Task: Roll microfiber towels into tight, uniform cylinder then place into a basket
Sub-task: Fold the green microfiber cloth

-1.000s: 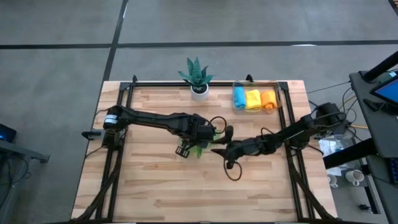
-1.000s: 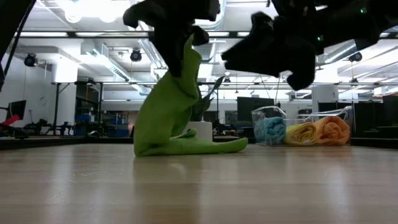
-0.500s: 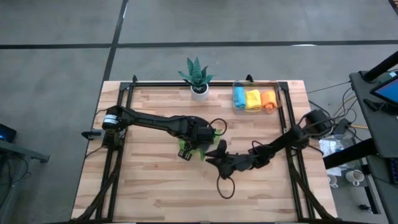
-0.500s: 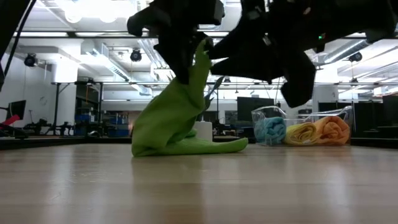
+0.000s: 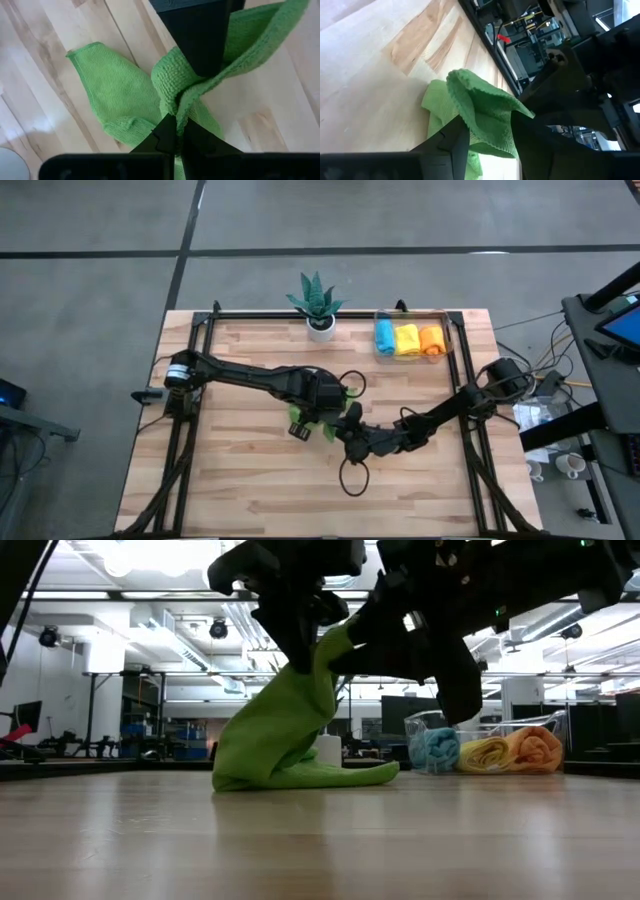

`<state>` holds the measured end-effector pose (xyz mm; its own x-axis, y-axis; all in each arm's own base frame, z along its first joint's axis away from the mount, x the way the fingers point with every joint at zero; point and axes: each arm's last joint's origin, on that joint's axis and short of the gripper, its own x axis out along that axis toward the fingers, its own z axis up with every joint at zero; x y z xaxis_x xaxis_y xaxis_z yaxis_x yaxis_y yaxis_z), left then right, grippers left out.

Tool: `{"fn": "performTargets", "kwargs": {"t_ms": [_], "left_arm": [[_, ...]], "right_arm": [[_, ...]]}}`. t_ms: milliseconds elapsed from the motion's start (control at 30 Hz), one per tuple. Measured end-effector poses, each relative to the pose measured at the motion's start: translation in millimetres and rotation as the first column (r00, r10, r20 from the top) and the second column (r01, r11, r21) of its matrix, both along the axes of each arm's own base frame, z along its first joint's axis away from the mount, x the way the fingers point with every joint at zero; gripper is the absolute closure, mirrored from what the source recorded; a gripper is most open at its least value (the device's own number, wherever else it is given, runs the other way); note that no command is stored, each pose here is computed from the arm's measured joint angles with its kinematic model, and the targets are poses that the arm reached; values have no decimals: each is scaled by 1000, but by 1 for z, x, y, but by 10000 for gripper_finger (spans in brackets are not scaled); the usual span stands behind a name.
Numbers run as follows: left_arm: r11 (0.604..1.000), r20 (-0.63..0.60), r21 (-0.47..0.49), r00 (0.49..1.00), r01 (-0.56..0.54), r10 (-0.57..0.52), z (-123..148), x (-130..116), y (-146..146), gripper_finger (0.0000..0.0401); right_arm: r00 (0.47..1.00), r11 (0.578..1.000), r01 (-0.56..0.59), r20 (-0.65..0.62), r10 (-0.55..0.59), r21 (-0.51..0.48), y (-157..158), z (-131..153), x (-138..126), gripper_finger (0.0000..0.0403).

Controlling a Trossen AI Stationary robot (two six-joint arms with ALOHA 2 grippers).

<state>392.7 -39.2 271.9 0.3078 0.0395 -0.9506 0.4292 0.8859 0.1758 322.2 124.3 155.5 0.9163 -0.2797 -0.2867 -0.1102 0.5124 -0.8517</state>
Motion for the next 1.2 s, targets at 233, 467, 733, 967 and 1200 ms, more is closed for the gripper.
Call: {"fn": "performTargets", "kwargs": {"t_ms": [233, 467, 733, 967, 1200], "left_arm": [[1000, -3, 2, 1000, -2, 2, 0, -1, 0, 401], [999, -9, 46, 1000, -16, 17, 9, -8, 2, 401], [981, 194, 137, 975, -134, 106, 76, -51, 8, 401], [935, 461, 194, 869, -297, 181, 131, -92, 5, 401], [805, 626, 310, 746, -507, 229, 155, -118, 4, 401]], "right_arm": [[1000, 1000, 4, -15, -4, 3, 0, -1, -1, 322], [999, 998, 52, 10, -52, 43, -2, 4, -3, 392], [965, 959, 237, 74, -251, 156, -17, 41, -23, 395], [857, 858, 375, 221, -465, 352, -31, 80, -43, 395], [817, 816, 336, 285, -501, 470, -36, 100, -53, 395]]}}
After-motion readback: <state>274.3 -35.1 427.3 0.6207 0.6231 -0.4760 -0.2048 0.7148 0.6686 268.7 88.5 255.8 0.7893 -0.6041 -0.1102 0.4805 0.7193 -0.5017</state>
